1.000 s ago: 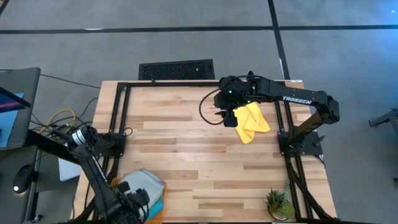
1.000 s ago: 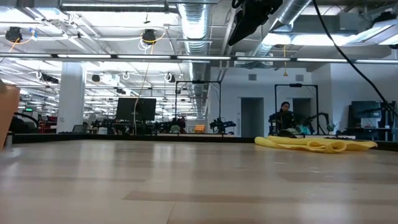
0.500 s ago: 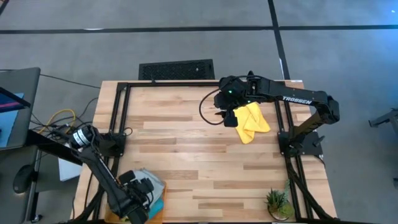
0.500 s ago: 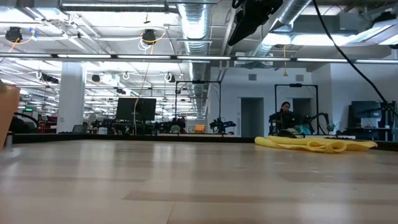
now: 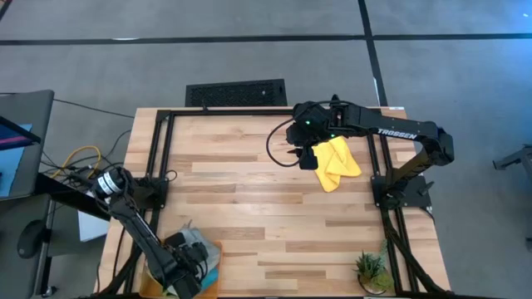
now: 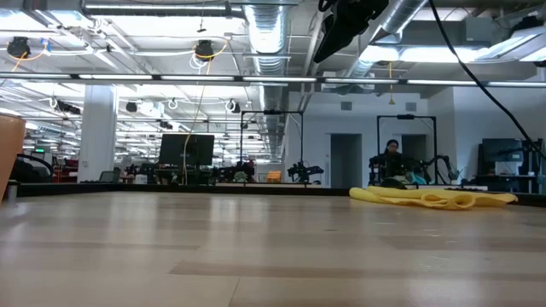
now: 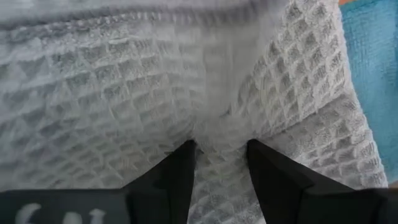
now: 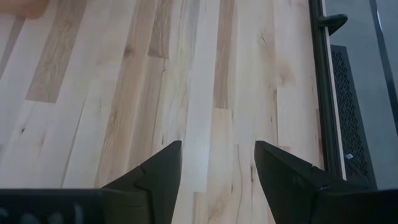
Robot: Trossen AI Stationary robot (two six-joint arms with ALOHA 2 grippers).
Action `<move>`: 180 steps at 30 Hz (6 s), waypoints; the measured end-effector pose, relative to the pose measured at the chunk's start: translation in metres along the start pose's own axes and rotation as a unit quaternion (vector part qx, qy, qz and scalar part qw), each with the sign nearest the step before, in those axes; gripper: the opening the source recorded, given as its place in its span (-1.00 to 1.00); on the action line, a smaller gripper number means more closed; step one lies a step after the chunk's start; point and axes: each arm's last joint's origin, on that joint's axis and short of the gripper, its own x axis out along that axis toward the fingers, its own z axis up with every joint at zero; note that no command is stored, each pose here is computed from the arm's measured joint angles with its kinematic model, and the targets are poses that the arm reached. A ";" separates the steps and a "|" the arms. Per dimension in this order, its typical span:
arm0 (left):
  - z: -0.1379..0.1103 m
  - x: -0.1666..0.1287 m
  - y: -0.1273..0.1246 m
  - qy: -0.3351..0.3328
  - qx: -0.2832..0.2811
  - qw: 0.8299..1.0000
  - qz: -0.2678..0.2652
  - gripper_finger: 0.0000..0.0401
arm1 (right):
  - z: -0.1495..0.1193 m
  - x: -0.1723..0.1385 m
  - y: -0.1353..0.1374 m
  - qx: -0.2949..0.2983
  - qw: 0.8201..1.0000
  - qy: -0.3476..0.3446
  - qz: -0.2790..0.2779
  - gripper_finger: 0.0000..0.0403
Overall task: Fold microfiber towels
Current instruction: Put the gray towel into the orange bin, then fold the yellow microfiber towel
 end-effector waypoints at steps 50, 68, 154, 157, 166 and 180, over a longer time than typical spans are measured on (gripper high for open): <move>0.146 -0.090 0.069 -0.182 0.122 0.930 0.294 -0.29 | -0.121 0.040 0.114 0.077 0.970 0.232 0.007 0.12; 0.147 -0.090 0.069 -0.189 0.100 0.933 0.289 -0.29 | -0.141 0.118 0.128 0.070 0.931 0.357 0.007 0.12; 0.332 -0.032 0.085 -0.532 0.384 0.748 -0.102 -0.29 | -0.029 0.019 0.236 -0.060 0.959 0.250 -0.119 -0.97; 0.339 -0.025 0.088 -0.535 0.398 0.733 -0.135 -0.29 | -0.029 0.019 0.236 -0.058 0.959 0.252 -0.121 -0.97; 0.356 -0.002 0.100 -0.540 0.410 0.724 -0.127 -0.29 | -0.029 0.019 0.235 -0.031 0.959 0.249 -0.128 -0.97; 0.369 0.031 0.120 -0.496 0.411 0.757 -0.112 -0.29 | -0.022 -0.003 0.227 0.010 0.949 0.273 -0.159 -0.97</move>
